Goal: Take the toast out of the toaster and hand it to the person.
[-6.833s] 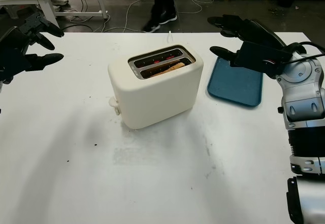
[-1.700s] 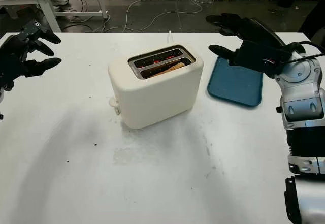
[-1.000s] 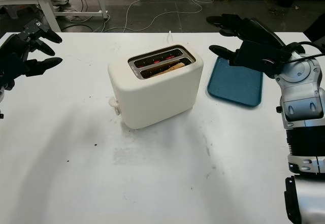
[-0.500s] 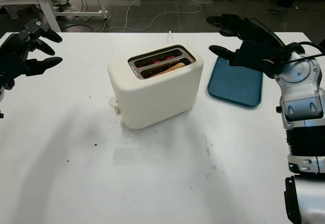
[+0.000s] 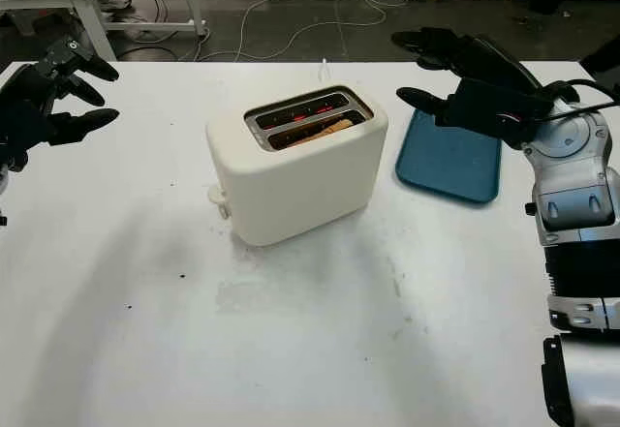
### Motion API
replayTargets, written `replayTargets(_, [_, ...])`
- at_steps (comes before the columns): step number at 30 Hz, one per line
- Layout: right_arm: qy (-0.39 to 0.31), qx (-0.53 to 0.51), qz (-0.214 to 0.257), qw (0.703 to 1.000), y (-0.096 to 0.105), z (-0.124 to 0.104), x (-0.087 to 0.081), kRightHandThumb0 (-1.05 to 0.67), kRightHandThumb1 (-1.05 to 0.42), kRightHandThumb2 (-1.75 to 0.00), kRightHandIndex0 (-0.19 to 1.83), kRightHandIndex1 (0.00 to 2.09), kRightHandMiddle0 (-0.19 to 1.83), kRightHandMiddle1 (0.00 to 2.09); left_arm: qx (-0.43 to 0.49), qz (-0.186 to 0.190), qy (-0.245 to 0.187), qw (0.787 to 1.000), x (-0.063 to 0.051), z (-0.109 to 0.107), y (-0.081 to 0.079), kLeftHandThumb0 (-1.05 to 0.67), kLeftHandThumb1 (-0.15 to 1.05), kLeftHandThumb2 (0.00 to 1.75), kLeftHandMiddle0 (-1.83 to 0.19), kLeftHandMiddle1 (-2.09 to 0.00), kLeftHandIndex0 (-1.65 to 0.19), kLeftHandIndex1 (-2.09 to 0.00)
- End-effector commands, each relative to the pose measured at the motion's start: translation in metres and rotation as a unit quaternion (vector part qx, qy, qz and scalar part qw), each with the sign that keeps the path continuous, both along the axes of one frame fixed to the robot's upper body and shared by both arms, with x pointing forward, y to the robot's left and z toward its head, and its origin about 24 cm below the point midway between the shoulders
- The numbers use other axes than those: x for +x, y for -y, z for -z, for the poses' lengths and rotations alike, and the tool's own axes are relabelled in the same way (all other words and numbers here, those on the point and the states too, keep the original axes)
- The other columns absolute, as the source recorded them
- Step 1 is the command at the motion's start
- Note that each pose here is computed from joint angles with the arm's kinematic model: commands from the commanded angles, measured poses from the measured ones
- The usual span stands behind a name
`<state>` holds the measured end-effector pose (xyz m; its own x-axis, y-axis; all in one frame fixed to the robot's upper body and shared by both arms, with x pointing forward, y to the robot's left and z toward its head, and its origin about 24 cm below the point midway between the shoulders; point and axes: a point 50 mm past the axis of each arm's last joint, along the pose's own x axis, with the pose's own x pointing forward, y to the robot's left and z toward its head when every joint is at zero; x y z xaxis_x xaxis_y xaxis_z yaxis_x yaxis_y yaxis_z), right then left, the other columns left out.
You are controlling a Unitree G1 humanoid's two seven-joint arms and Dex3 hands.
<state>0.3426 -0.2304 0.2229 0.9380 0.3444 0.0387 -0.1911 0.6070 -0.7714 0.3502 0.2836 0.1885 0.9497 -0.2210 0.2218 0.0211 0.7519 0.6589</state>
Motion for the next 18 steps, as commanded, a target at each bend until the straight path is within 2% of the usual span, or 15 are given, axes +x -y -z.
replayTargets(1, [0.016, 0.006, 0.000, 1.000, 0.005, -0.006, -0.002, -0.84, -0.92, -0.51, 0.00, 0.66, 0.32, 0.01, -0.005, 0.008, 0.013, 1.000, 0.003, -0.006, 0.007, -1.05, 0.92, 0.20, 0.00, -1.72, 0.00, -1.46])
replayTargets(6, [0.009, 0.000, 0.004, 1.000, 0.017, -0.008, -0.003, -0.86, -0.92, -0.53, 0.00, 0.64, 0.30, 0.00, 0.008, 0.014, 0.019, 1.000, 0.003, -0.010, 0.016, -1.05, 0.92, 0.21, 0.00, -1.71, 0.00, -1.43])
replayTargets(9, [0.011, -0.004, -0.003, 1.000, 0.023, -0.009, -0.002, -0.85, -0.92, -0.56, 0.00, 0.62, 0.29, 0.00, 0.017, 0.018, 0.033, 0.999, -0.001, -0.016, 0.024, -1.05, 0.92, 0.21, 0.00, -1.48, 0.00, -1.23])
replayTargets(10, [0.011, -0.004, -0.004, 1.000, 0.024, -0.009, -0.002, -0.84, -0.92, -0.56, 0.00, 0.61, 0.28, 0.00, 0.022, 0.017, 0.035, 0.999, -0.003, -0.018, 0.026, -1.05, 0.92, 0.21, 0.00, -1.35, 0.00, -1.11])
replayTargets(14, [0.012, 0.001, -0.006, 1.000, 0.027, -0.008, 0.001, -0.81, -0.92, -0.57, 0.00, 0.60, 0.28, 0.00, 0.036, 0.018, 0.044, 0.998, -0.018, -0.028, 0.035, -1.05, 0.92, 0.19, 0.00, -0.91, 0.00, -0.74])
replayTargets(16, [0.014, 0.002, -0.007, 1.000, 0.026, -0.007, 0.001, -0.82, -0.92, -0.57, 0.00, 0.59, 0.27, 0.00, 0.033, 0.019, 0.045, 0.998, -0.025, -0.032, 0.038, -1.05, 0.92, 0.17, 0.00, -0.76, 0.00, -0.62])
replayTargets(18, [0.019, -0.003, -0.010, 1.000, 0.024, -0.007, 0.001, -0.83, -0.92, -0.58, 0.00, 0.60, 0.27, 0.00, 0.032, 0.017, 0.044, 0.998, -0.031, -0.034, 0.039, -1.05, 0.92, 0.15, 0.00, -0.70, 0.00, -0.57])
